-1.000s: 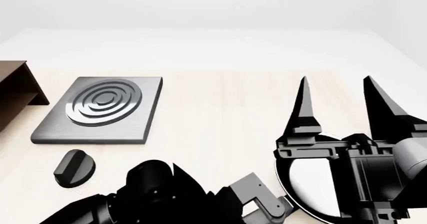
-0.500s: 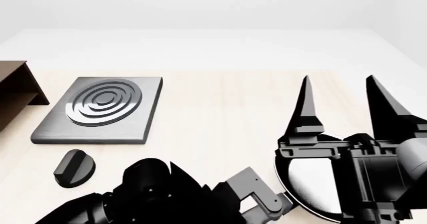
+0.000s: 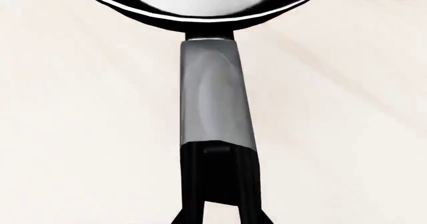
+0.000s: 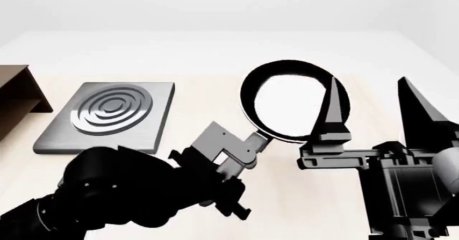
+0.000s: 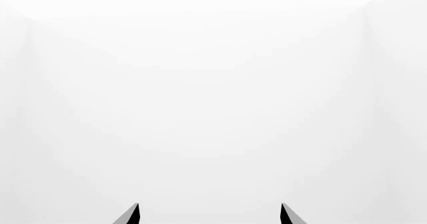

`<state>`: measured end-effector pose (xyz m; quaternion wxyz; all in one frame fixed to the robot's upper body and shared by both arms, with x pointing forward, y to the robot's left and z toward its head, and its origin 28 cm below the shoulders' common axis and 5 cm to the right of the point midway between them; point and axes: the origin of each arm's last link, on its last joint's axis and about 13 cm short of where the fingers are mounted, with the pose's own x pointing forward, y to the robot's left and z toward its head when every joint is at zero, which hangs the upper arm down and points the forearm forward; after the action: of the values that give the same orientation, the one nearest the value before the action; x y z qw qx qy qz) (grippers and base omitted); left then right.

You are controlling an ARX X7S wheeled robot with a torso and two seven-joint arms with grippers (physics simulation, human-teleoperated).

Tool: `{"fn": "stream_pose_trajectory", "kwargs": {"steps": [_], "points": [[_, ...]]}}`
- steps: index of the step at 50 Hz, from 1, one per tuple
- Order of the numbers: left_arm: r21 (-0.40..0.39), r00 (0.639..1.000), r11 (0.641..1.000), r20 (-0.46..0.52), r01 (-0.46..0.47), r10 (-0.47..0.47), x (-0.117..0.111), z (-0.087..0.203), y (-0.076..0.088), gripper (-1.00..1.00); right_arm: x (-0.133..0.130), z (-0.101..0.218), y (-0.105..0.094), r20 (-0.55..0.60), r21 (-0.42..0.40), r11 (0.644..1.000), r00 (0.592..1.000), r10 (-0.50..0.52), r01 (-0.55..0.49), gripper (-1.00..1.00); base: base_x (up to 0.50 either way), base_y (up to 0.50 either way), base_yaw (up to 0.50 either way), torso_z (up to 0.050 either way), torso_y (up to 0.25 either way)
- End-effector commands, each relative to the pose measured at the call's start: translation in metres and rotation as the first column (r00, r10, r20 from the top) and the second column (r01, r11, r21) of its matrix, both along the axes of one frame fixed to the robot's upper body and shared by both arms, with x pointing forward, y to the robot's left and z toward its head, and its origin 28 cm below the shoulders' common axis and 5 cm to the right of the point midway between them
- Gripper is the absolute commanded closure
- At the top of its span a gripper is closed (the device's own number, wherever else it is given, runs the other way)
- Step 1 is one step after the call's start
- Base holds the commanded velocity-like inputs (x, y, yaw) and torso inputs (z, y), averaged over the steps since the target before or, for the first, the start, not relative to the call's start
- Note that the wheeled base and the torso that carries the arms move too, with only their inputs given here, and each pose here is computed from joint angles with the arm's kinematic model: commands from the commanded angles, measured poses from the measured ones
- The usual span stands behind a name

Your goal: Put the frying pan on top of the cabinet.

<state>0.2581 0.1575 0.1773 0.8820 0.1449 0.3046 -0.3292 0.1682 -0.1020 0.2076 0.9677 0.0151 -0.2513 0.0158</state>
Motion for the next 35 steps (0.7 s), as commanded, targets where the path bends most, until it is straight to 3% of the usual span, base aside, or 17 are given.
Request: {"fn": "stream_pose_trajectory", "kwargs": {"steps": [1,7,9,13,14,16,17,18,19,22,23,24,26,30,31,32,35], "points": [[-0.101,0.953,0.965,0.159,-0.244,0.258,0.033,0.052,0.037,1.00,0.000,0.000,0.001,-0.003,-0.001,1.000,1.000,0.005,-0.005,-1.00,0.00,0.00,0.00,0.000,0.000],[-0.160,0.865,0.882,0.180,-0.444,0.469,0.071,0.098,0.070,1.00,0.000,0.001,0.002,-0.001,-0.003,1.000,1.000,0.009,-0.009,-1.00,0.00,0.00,0.00,0.000,0.002],[-0.200,0.799,0.810,0.153,-0.551,0.581,0.092,0.125,0.091,1.00,-0.001,0.001,0.002,-0.001,-0.005,1.000,1.000,0.012,-0.012,-1.00,0.00,0.00,0.00,0.000,0.005],[-0.191,0.721,0.740,0.167,-0.645,0.672,0.112,0.153,0.113,1.00,-0.001,0.002,0.003,-0.001,-0.008,1.000,1.000,0.014,-0.014,-1.00,0.00,0.00,0.00,0.000,0.002],[-0.187,0.671,0.702,0.210,-0.687,0.712,0.121,0.168,0.121,1.00,-0.001,0.002,0.003,0.000,-0.009,1.000,1.000,0.016,-0.016,-1.00,0.00,0.00,0.00,0.000,0.000],[-0.186,0.640,0.660,0.163,-0.727,0.751,0.129,0.169,0.132,1.00,0.000,0.003,0.003,0.001,-0.008,1.000,1.000,0.016,-0.016,-1.00,0.00,0.00,0.00,0.000,0.000],[-0.178,0.608,0.641,0.209,-0.746,0.766,0.134,0.178,0.137,1.00,0.000,0.003,0.003,0.000,-0.010,1.000,1.000,0.016,-0.016,-1.00,0.00,0.00,0.00,0.000,0.011],[-0.186,0.551,0.573,0.158,-0.798,0.820,0.133,0.174,0.149,1.00,0.001,0.003,0.003,-0.001,-0.010,1.000,1.000,0.018,-0.018,-1.00,0.00,0.00,0.00,0.000,0.000],[-0.196,0.544,0.562,0.139,-0.804,0.827,0.131,0.174,0.153,1.00,0.001,0.003,0.003,-0.001,-0.010,1.000,1.000,0.018,-0.018,-1.00,0.00,0.00,0.00,0.000,0.000],[-0.182,0.461,0.476,0.122,-0.860,0.879,0.126,0.174,0.167,1.00,0.001,0.004,0.004,0.001,-0.012,1.000,1.000,0.022,-0.022,-1.00,0.00,0.00,0.00,0.000,0.004],[-0.182,0.397,0.423,0.161,-0.888,0.903,0.125,0.176,0.175,1.00,0.000,0.004,0.004,0.002,-0.013,1.000,1.000,0.022,-0.022,-1.00,0.00,0.00,0.00,0.000,0.000],[-0.207,0.396,0.414,0.123,-0.886,0.910,0.123,0.178,0.178,1.00,0.000,0.004,0.004,0.001,-0.015,1.000,1.000,0.023,-0.023,-1.00,0.00,0.00,0.00,0.000,0.000],[-0.212,0.343,0.360,0.114,-0.909,0.932,0.120,0.179,0.184,1.00,0.000,0.004,0.004,0.000,-0.016,1.000,1.000,0.022,-0.022,-1.00,0.00,0.00,0.00,0.000,0.000],[-0.206,0.280,0.296,0.107,-0.932,0.954,0.118,0.177,0.192,1.00,0.000,0.005,0.004,0.001,-0.017,1.000,1.000,0.022,-0.022,-1.00,0.00,0.00,0.00,0.000,0.002],[-0.207,0.229,0.247,0.107,-0.947,0.967,0.117,0.176,0.198,1.00,0.000,0.006,0.004,0.001,-0.018,1.000,1.000,0.022,-0.022,-1.00,0.00,0.00,0.00,0.000,0.000],[-0.209,0.221,0.238,0.102,-0.948,0.970,0.116,0.176,0.200,1.00,-0.001,0.006,0.004,0.001,-0.019,1.000,1.000,0.023,-0.023,-1.00,0.00,0.00,0.00,0.000,0.000],[-0.207,0.131,0.147,0.089,-0.967,0.987,0.112,0.172,0.212,1.00,-0.001,0.006,0.004,0.001,-0.019,1.000,1.000,0.023,-0.023,-1.00,0.00,0.00,0.00,0.005,0.000]]}}
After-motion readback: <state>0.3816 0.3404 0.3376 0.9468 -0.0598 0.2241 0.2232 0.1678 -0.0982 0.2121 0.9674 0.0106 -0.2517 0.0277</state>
